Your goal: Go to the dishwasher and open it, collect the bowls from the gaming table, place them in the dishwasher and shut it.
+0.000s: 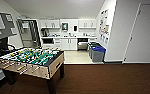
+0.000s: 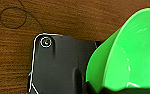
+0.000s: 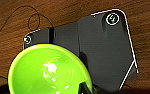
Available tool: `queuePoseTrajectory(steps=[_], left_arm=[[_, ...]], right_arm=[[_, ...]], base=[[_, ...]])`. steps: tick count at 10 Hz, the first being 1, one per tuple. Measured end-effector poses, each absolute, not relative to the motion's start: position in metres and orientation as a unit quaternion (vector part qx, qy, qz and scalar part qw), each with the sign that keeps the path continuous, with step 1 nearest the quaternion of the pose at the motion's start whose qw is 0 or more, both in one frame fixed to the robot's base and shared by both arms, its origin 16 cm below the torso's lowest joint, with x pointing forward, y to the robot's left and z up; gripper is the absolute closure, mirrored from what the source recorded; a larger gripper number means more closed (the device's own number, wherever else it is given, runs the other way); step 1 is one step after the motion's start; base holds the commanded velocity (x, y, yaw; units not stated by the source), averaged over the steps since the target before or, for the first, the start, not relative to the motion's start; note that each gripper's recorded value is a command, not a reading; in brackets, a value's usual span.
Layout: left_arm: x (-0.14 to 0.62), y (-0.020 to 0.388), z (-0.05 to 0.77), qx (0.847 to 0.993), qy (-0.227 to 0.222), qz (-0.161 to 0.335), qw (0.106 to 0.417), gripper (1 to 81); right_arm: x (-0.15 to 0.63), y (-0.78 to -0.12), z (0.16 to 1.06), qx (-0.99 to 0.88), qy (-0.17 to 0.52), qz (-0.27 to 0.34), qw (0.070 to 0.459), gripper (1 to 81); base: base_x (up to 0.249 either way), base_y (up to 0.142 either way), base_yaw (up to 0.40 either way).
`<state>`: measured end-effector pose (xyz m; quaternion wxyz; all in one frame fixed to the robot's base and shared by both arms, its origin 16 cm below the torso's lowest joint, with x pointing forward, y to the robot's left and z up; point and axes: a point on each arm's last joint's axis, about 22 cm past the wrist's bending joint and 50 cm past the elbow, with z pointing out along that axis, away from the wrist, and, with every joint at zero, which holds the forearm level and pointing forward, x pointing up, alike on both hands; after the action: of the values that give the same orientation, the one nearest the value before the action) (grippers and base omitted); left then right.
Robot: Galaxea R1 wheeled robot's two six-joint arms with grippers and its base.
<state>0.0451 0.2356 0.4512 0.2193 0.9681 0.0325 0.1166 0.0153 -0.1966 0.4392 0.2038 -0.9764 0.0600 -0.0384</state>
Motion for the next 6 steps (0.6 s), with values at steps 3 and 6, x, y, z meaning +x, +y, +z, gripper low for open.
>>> queuePoseTrajectory(steps=[3, 6], left_arm=[[0.046, 0.233, 0.452, 0.967, 0.033, 0.118, 0.222, 81.1], [0.055, 0.224, 0.453, 0.965, 0.033, 0.124, 0.229, 81.1]], right_arm=[[0.015, -0.205, 0.438, -0.977, 0.06, -0.039, 0.198, 81.1], [0.03, -0.209, 0.439, -0.978, 0.06, -0.049, 0.196, 81.1]], base=[[0.168, -0.091, 0.0], [0.167, -0.051, 0.0]])
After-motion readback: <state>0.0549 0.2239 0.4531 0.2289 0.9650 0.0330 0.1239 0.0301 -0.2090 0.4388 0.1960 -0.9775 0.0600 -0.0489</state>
